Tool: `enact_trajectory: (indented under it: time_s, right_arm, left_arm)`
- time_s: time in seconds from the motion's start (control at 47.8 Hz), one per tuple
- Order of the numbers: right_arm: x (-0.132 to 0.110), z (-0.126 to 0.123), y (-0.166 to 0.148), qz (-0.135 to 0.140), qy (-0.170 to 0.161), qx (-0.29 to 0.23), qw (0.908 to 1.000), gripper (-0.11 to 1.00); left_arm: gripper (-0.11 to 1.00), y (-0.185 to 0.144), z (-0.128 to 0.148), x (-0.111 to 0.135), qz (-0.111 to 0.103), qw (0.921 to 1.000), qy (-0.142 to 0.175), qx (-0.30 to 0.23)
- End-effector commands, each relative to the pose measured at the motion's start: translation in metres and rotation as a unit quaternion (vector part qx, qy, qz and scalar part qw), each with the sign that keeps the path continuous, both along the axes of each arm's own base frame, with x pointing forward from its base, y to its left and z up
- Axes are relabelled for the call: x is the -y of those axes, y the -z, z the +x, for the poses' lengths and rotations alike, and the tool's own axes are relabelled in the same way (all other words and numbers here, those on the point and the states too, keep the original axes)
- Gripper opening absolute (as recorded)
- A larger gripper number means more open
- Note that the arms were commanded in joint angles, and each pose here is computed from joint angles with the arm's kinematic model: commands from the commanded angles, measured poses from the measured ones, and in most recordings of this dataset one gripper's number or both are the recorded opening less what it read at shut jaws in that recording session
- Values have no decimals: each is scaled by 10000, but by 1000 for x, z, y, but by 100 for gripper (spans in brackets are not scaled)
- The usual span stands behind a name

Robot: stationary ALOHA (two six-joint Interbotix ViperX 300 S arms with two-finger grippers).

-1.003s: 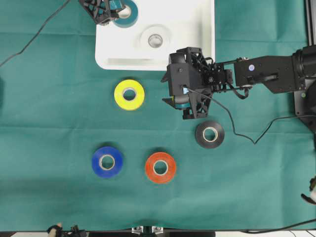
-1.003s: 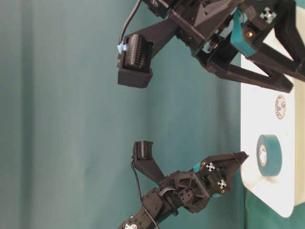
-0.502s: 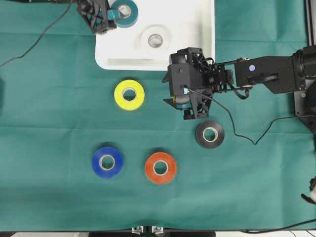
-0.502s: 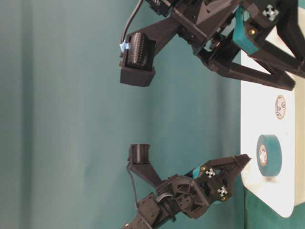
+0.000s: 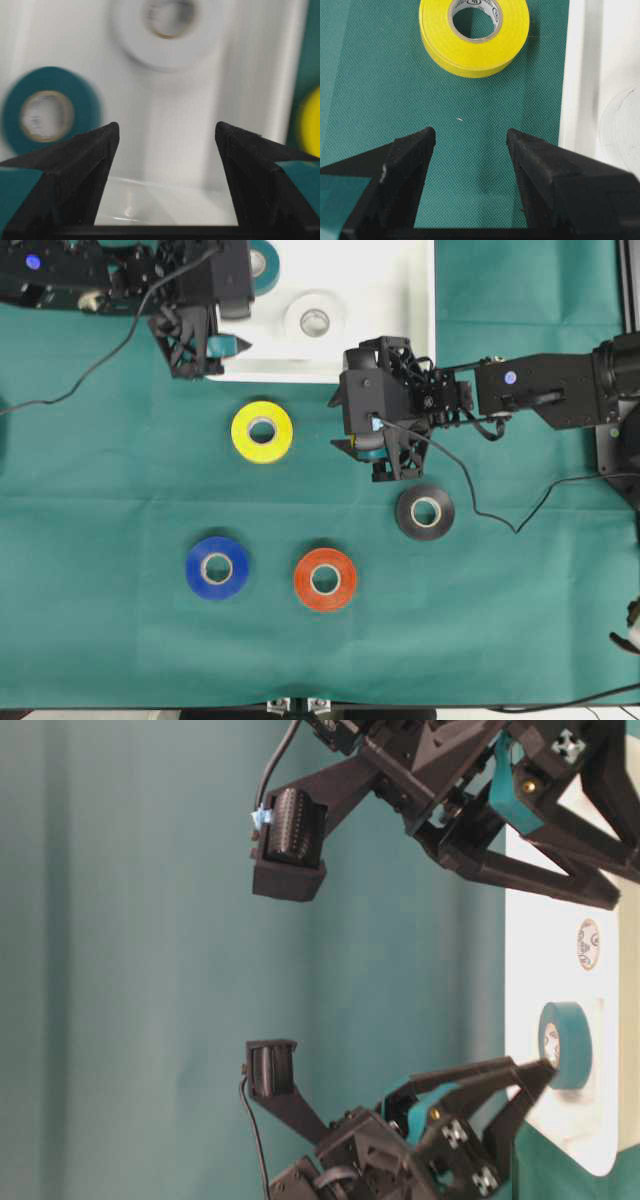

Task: Put the tape alternately from left to right into the white case.
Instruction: 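Release the teal roll in the tray and move left gripper back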

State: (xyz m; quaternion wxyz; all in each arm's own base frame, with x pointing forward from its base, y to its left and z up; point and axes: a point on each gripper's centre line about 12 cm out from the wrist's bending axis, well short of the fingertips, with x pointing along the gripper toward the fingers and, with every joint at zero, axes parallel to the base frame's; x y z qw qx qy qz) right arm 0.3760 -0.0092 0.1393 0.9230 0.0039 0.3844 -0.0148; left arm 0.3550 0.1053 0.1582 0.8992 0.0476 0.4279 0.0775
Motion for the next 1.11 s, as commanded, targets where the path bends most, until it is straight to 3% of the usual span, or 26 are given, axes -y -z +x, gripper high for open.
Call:
enact_trajectory:
  time_s: [0.0, 0.167, 0.523, 0.773, 1.087]
  right_arm:
    - [-1, 3, -10, -4, -26, 168, 9999, 67]
    - [-1, 3, -10, -4, -26, 176, 9998, 67]
    - [-1, 3, -10, 4, -16, 191, 9998, 67]
    - [-1, 3, -10, 4, -24, 199, 9998, 67]
    - [-1, 3, -10, 3, -15, 183, 9998, 67]
  left_arm:
    - [92, -9, -2, 14, 20, 9998, 160, 130]
    - [92, -10, -3, 40, -45, 9989, 437, 144]
    - [92, -9, -6, 76, -238, 9969, 728, 160]
    - [92, -4, -9, 86, -384, 9967, 706, 103]
    - [92, -2, -12, 87, -407, 9967, 696, 75]
